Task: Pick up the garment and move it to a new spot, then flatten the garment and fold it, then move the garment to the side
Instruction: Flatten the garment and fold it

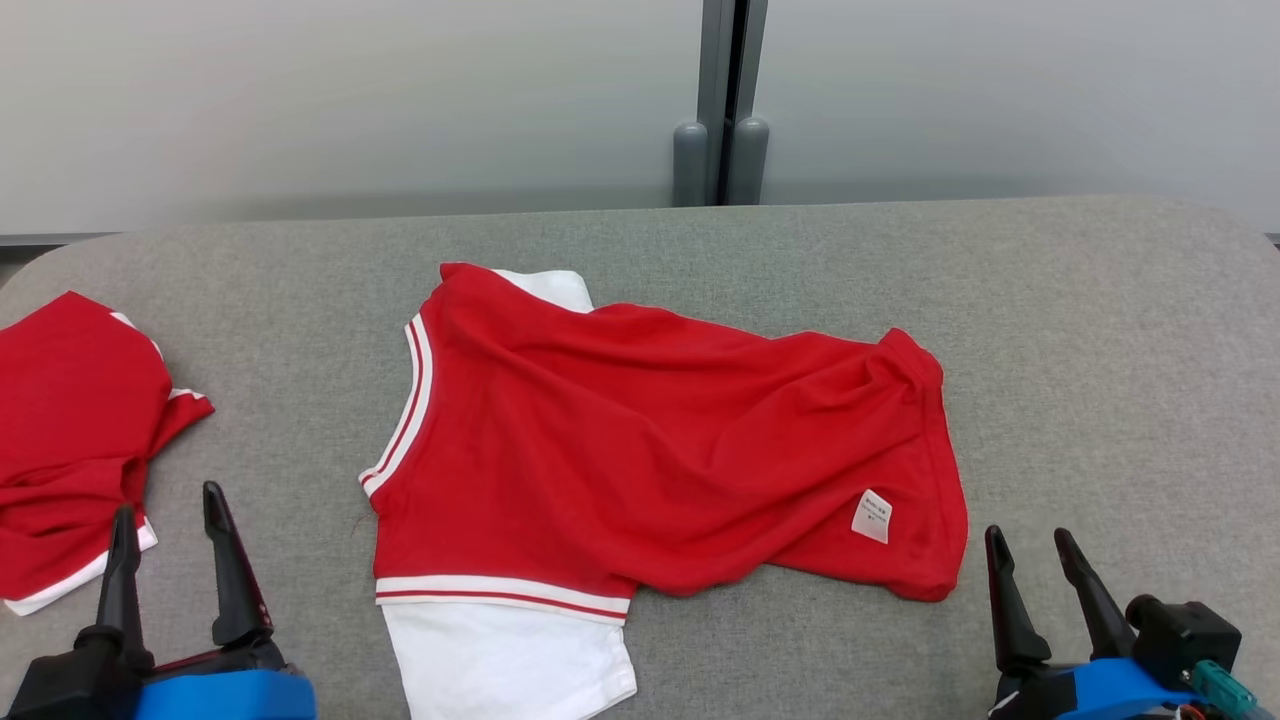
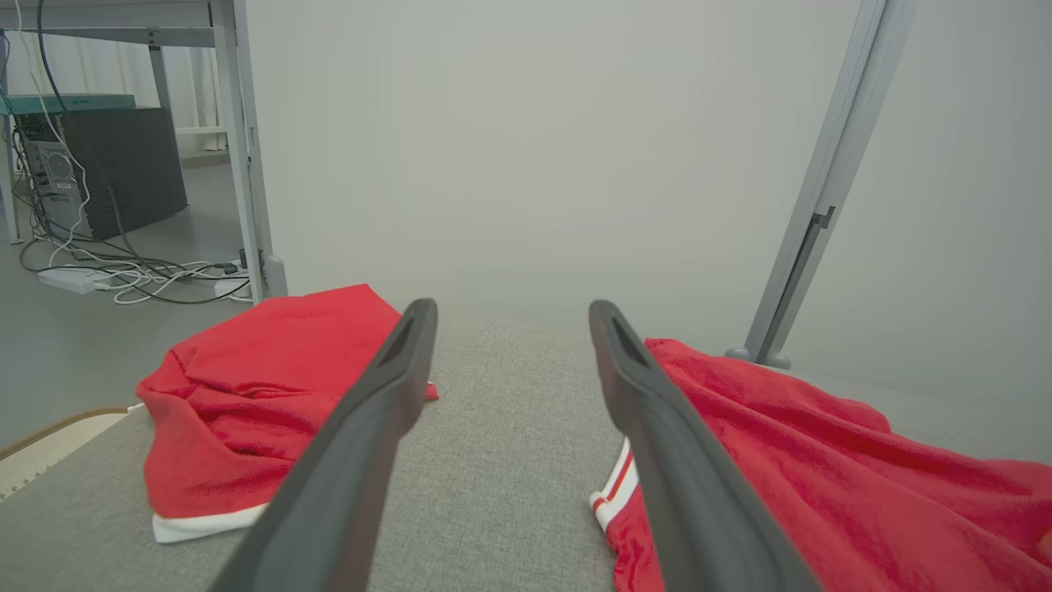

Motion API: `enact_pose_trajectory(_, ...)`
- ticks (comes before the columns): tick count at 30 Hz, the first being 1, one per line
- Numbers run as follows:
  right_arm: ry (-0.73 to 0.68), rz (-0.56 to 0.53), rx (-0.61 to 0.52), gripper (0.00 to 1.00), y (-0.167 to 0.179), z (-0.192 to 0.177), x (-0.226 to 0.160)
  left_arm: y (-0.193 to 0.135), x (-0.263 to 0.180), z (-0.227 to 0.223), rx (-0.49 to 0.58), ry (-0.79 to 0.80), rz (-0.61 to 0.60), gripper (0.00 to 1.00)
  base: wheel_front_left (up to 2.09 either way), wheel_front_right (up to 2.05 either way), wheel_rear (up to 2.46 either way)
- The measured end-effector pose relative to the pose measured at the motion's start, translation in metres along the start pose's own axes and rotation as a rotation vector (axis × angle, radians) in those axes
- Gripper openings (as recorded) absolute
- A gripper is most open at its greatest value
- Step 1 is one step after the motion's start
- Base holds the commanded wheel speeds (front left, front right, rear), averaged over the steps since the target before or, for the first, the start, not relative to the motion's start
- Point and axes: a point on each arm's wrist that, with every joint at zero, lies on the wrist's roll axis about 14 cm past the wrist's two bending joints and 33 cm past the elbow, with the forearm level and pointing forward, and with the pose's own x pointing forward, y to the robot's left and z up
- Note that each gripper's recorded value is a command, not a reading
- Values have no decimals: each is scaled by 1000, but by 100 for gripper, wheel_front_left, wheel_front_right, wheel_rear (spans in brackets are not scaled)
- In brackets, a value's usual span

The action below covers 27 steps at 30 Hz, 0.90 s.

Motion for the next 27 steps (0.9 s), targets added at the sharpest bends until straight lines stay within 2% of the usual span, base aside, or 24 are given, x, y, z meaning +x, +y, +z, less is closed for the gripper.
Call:
enact_pose_trajectory(6, 60, -7, 3, 100, -2, -19, -6, 13, -4, -8, 17, 23, 24, 100, 0, 0, 0)
enact_pose_trajectory(22, 233, 45, 3, 100, 15, -68, 2, 17, -6, -21, 35, 65, 28, 100, 0, 0, 0)
enact_pose_trajectory(23, 242, 48, 5, 37, 16, -71, 2, 17, -5, -21, 35, 66, 30, 100, 0, 0, 0)
enact_pose_trajectory(24, 251, 50, 9, 0, 17, -73, 3, 17, -5, -21, 34, 65, 31, 100, 0, 0, 0)
enact_pose_trajectory(27, 257, 53, 12, 0, 18, -75, 6, 17, -4, -22, 31, 67, 31, 100, 0, 0, 0)
